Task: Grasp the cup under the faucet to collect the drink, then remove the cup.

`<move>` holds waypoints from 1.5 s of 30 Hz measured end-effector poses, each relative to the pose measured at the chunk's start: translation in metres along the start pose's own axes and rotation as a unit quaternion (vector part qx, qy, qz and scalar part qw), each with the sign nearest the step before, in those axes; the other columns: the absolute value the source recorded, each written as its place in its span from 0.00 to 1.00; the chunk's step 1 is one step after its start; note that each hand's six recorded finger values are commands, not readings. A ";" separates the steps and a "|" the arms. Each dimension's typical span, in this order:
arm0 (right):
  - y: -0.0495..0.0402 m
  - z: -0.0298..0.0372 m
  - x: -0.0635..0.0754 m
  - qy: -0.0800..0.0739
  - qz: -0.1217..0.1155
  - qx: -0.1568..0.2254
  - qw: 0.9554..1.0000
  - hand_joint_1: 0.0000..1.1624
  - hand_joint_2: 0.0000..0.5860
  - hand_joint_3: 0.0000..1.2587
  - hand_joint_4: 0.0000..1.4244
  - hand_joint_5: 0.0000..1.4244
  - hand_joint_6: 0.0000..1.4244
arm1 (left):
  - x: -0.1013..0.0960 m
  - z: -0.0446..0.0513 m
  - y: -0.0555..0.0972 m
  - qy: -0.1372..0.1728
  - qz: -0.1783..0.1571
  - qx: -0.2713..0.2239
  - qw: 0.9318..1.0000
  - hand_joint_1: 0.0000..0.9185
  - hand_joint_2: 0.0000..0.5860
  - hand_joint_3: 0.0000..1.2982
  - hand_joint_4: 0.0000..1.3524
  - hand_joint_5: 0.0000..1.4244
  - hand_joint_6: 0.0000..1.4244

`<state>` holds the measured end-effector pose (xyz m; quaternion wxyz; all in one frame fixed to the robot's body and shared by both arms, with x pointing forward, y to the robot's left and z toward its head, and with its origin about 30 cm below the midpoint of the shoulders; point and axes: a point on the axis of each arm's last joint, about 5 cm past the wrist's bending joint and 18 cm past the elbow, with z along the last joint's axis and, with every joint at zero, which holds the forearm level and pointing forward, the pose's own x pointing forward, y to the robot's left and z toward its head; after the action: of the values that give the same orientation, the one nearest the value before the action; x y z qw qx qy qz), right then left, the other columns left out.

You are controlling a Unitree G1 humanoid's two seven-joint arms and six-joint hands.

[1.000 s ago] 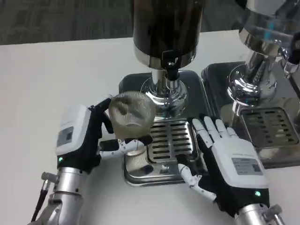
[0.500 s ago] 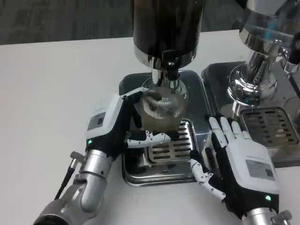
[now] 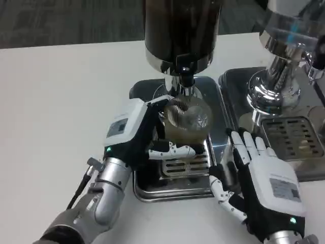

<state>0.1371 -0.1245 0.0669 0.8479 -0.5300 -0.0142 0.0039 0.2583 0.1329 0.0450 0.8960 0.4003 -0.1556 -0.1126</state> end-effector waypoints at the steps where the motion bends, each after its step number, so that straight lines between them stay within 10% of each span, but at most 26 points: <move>1: 0.0000 -0.0001 0.000 0.000 0.000 0.000 1.000 0.12 0.79 0.04 0.00 0.00 0.03 | 0.000 0.0005 0.000 -0.003 -0.002 0.002 1.000 0.66 0.02 0.38 0.50 0.63 0.80; 19: -0.0004 -0.0019 0.000 0.008 0.000 0.010 1.000 0.17 0.75 0.01 0.00 0.00 0.03 | -0.010 -0.0071 0.000 0.001 0.006 0.009 1.000 0.04 0.00 0.16 0.26 0.44 0.57; 33: -0.0014 -0.0024 0.003 0.001 -0.012 0.013 1.000 0.20 0.72 0.00 0.00 0.00 0.03 | -0.024 -0.0172 0.011 0.012 0.029 -0.034 0.999 0.00 0.00 0.10 0.11 0.32 0.39; 45: -0.0006 -0.0079 0.003 0.005 -0.045 0.038 0.998 0.20 0.69 0.00 0.00 0.00 0.02 | -0.036 -0.0247 0.057 -0.034 0.090 -0.137 0.986 0.00 0.07 0.04 0.00 0.11 0.11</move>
<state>0.1401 -0.1318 0.0640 0.8670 -0.4958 -0.0332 -0.0362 0.2384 0.1988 0.0654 0.9430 0.2541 -0.2050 -0.0650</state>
